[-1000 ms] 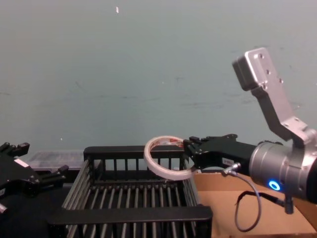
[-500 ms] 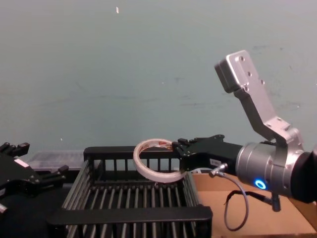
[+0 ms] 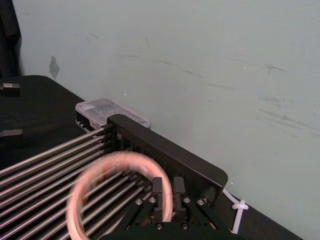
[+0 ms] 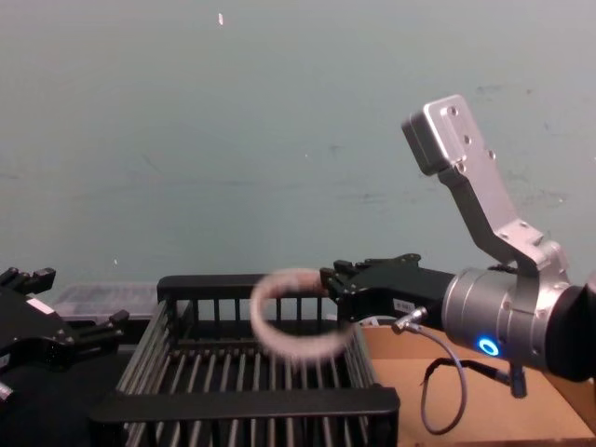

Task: Pick up the white tape and place it into the black box , Pick up the silver tape and place it into the brown box.

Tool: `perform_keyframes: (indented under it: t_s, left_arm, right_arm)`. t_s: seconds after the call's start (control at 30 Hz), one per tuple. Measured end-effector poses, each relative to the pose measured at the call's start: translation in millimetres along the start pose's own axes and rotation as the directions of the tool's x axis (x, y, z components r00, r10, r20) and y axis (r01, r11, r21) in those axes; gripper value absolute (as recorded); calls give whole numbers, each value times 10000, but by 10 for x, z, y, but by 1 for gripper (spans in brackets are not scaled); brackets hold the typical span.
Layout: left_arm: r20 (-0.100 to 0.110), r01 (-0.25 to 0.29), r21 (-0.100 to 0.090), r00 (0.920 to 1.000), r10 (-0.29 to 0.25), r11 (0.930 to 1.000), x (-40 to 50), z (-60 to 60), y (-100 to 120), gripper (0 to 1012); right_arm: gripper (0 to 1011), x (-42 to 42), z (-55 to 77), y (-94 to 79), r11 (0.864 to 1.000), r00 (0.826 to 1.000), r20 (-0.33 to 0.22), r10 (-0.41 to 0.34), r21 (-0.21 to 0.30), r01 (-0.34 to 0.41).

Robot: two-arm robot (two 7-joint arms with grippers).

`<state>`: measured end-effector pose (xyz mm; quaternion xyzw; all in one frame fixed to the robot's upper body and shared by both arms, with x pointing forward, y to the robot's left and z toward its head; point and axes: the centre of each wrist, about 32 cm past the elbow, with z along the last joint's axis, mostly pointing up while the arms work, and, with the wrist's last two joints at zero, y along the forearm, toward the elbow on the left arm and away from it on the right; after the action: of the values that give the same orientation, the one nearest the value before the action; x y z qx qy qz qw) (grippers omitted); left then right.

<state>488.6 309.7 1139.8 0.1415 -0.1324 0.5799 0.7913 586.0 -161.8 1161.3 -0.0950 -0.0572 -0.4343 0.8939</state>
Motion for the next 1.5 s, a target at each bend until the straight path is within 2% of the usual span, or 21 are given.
perform_keyframes:
  t_s: [0.03,0.07,0.13,0.17,0.63,0.67,0.73,0.9,1.0,1.5]
  left_arm:
    - [0,-1,0,10000,1,10000,0,0,0,1001]
    - [0,0,1,10000,0,10000,0,0,0,1001]
    - [0,-1,-1,10000,1,10000,0,0,0,1001]
    - [0,0,0,10000,0,10000,0,0,0,1001]
    - [0,-1,-1,10000,1,10000,0,0,0,1001]
    - [0,-1,0,10000,1,10000,0,0,0,1001]
    - [0,-1,1,10000,1,10000,0,0,0,1001]
    - [0,-1,0,10000,1,10000,0,0,0,1001]
    - [0,-1,-1,10000,1,10000,0,0,0,1001]
    - [0,0,-1,10000,0,10000,0,0,0,1001]
  right_arm:
    - [138,0,0,0,10000,10000,0,0,0,0]
    - [192,1,0,0,10000,10000,0,-2,-1,2]
    - [227,2,0,-1,10000,10000,0,-8,-2,8]
    - [283,2,0,-1,10000,10000,-1,-9,-3,9]
    - [704,3,-2,-5,10000,10000,-5,-24,-4,24]
    - [761,3,-2,-5,10000,10000,-5,-24,-4,24]
    - [791,3,-2,-5,10000,10000,-7,-23,-3,23]
    - [953,3,-2,-5,10000,10000,-8,-23,-3,23]
    - [1002,3,-2,-5,10000,10000,-9,-24,-2,24]
    - [1002,45,-8,-112,10000,9999,-142,-72,-64,71]
